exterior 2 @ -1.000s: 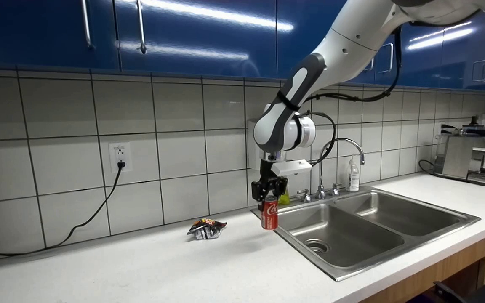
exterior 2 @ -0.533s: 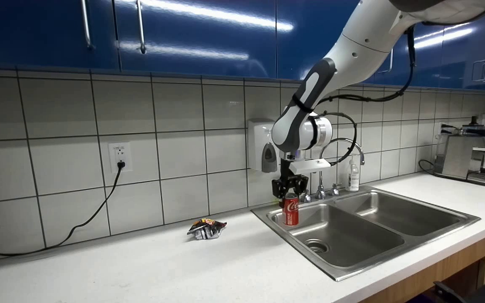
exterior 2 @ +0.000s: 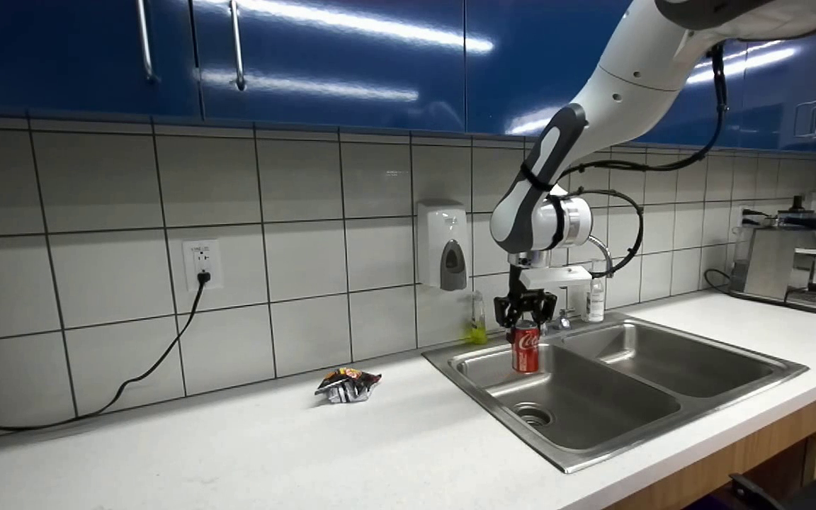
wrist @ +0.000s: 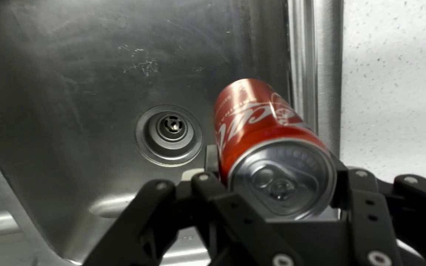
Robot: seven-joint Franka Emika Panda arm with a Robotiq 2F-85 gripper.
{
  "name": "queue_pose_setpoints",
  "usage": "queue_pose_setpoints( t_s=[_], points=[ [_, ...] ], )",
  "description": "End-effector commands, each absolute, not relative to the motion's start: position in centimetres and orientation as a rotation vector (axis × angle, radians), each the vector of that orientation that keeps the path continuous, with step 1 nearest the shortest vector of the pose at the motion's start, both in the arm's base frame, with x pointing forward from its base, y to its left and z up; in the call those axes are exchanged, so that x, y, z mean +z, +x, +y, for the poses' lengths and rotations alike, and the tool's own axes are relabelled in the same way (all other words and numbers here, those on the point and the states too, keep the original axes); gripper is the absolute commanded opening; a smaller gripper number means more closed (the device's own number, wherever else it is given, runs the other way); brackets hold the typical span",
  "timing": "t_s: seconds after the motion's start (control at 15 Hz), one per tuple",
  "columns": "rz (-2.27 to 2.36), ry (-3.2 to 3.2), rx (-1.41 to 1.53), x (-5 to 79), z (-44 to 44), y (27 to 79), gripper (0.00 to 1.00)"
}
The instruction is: Put the can in the left sink
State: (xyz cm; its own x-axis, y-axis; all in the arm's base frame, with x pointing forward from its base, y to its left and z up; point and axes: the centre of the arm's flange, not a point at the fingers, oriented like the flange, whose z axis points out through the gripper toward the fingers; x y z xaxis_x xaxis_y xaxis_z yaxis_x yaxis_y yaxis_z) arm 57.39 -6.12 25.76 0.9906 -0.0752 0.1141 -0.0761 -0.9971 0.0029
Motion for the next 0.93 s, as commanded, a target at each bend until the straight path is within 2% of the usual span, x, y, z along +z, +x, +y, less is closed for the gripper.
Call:
queue_pose_setpoints(
  t_s=[0.0, 0.87],
  points=[
    [-0.263, 3.132, 0.229, 26.9, -9.5, 56.5, 0.38],
    [-0.617, 3.072, 0.254, 23.9, -20.2, 53.8, 0.38]
  ],
)
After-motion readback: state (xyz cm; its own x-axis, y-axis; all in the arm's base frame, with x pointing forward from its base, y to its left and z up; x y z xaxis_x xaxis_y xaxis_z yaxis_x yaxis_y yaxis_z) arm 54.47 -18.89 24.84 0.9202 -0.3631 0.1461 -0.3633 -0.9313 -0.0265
